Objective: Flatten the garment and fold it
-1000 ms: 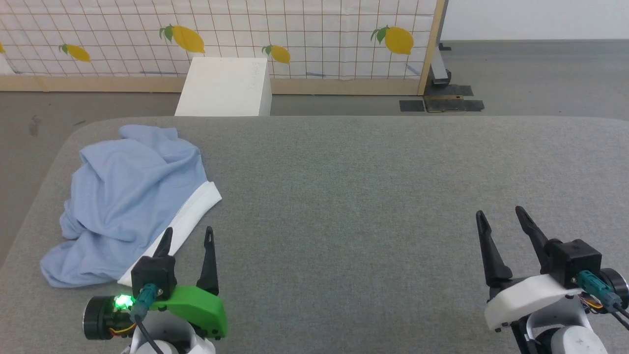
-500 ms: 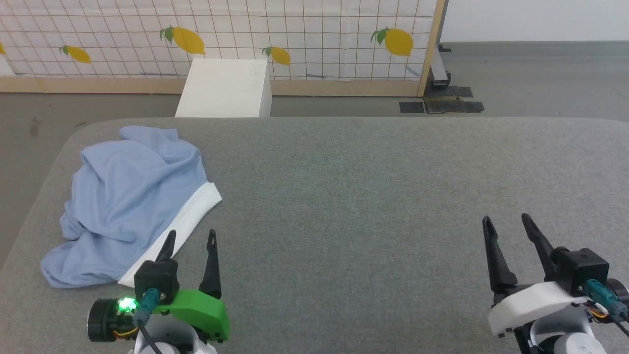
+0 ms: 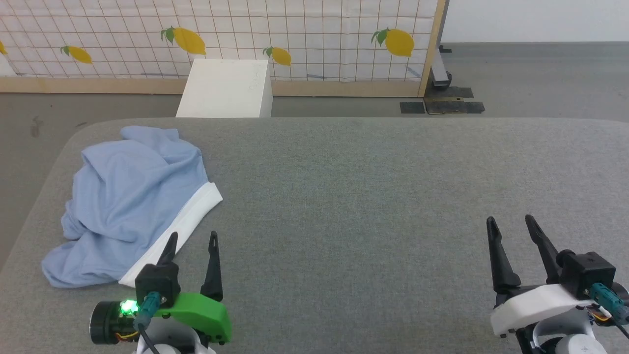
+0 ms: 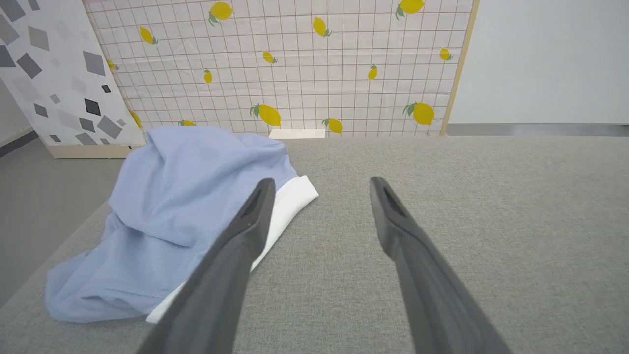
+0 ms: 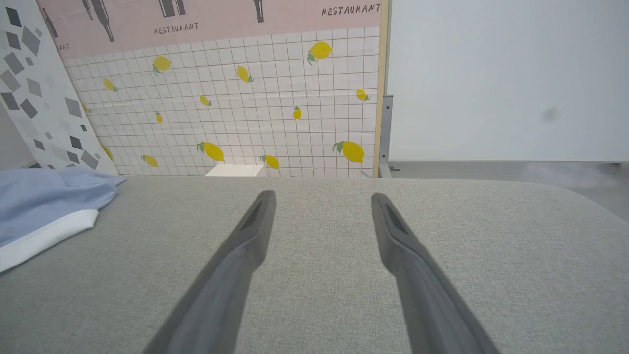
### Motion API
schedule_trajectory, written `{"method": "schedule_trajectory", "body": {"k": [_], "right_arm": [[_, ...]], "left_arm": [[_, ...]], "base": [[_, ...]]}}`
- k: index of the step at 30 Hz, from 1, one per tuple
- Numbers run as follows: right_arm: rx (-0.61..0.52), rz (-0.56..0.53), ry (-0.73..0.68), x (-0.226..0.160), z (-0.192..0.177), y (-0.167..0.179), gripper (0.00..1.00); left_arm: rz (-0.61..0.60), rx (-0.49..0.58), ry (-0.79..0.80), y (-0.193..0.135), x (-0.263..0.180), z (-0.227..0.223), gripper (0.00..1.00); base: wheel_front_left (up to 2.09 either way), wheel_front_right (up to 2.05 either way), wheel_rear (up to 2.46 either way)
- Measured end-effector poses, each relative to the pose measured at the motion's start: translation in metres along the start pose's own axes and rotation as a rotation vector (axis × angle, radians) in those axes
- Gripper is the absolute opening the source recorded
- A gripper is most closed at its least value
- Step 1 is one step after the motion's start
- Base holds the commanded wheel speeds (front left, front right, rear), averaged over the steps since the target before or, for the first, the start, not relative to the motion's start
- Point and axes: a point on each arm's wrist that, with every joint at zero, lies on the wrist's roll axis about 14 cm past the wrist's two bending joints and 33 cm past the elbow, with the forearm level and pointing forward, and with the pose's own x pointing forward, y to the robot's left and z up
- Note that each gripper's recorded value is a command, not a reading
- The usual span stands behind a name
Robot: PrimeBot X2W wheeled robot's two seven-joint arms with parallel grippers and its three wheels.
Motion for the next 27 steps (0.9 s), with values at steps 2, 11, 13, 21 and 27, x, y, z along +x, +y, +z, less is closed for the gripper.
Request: {"method": "schedule_trajectory", "body": {"k": [2, 11, 13, 21, 27], "right_arm": [[0.005, -0.003, -0.002, -0.0002, 0.0000, -0.0010, 1.00], [0.018, -0.015, -0.010, -0.0010, -0.0015, -0.0043, 1.00], [0.023, -0.017, -0.009, -0.0011, -0.0025, -0.0051, 1.00], [0.032, -0.024, -0.014, -0.0019, -0.0042, -0.0069, 1.00], [0.042, -0.030, -0.017, -0.0024, -0.0058, -0.0086, 1.00]], "left_arm": [[0.000, -0.001, -0.003, -0.0002, 0.0000, 0.0001, 1.00], [-0.004, -0.006, -0.011, -0.0013, 0.0001, -0.0012, 1.00], [-0.009, -0.006, -0.009, -0.0022, 0.0000, -0.0021, 1.00], [-0.014, -0.014, -0.012, -0.0036, -0.0003, -0.0041, 1.00], [-0.015, -0.020, -0.015, -0.0042, -0.0006, -0.0055, 1.00]], "base": [[0.00, 0.00, 0.00], [0.00, 0.00, 0.00], [0.00, 0.00, 0.00], [0.00, 0.00, 0.00], [0.00, 0.00, 0.00]]}}
